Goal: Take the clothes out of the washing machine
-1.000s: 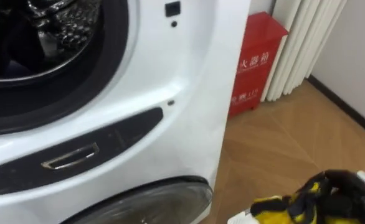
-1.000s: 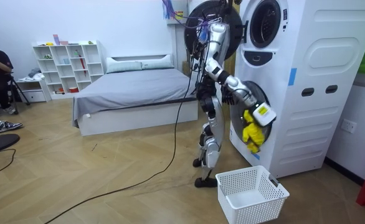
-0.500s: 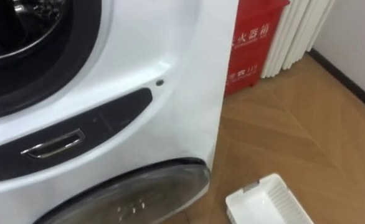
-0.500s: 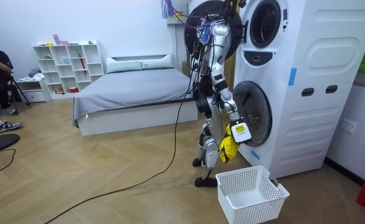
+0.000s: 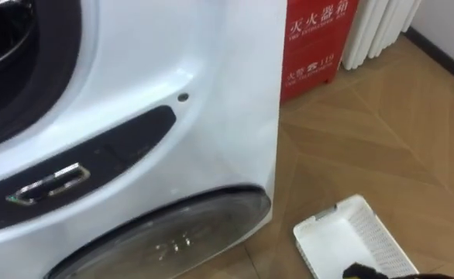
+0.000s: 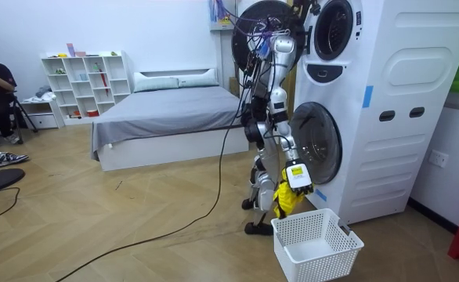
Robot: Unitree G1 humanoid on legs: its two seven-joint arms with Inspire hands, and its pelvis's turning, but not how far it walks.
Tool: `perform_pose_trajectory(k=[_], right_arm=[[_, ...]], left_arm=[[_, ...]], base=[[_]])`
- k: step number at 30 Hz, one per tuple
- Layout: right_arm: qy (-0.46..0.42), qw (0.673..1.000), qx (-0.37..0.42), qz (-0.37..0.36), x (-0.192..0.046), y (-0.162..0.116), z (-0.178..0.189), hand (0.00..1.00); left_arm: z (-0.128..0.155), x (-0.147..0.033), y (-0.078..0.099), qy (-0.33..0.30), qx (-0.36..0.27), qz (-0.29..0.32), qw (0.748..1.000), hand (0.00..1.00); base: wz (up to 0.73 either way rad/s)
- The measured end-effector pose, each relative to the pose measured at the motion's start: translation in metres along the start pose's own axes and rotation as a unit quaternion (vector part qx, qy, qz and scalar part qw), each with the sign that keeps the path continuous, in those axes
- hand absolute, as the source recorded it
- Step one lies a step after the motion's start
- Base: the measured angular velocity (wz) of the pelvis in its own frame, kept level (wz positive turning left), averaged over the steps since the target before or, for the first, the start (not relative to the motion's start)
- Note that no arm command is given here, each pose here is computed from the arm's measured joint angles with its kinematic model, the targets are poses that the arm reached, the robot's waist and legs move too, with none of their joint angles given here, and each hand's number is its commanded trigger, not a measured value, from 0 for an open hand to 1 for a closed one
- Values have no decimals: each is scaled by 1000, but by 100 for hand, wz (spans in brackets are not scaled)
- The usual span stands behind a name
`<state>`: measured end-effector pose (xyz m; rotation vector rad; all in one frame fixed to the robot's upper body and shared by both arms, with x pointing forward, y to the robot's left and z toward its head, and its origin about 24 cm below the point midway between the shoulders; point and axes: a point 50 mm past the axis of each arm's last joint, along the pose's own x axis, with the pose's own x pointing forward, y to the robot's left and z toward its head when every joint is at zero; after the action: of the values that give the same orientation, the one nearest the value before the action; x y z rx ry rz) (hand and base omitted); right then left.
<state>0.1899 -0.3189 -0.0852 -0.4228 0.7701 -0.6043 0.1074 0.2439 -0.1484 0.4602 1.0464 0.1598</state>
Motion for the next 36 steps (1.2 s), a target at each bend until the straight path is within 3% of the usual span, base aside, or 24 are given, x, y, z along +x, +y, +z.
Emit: perform_pose_trajectory(k=[20,21,22,36], right_arm=[[-99,989,45,-98,12,-33,61,97],[-100,989,46,-98,12,-33,61,61],[-100,989,46,-98,12,-33,61,0],[-105,989,45,-95,11,-32,64,0]], left_arm=[[10,-6,-7,-45,-29,-2,999,0],[10,-6,-7,-45,-29,-2,999,0],[10,-6,-6,-45,-29,-1,999,0],[8,-6,-3,-44,-27,2,999,0]], base=[[3],[0],[0],[3]])
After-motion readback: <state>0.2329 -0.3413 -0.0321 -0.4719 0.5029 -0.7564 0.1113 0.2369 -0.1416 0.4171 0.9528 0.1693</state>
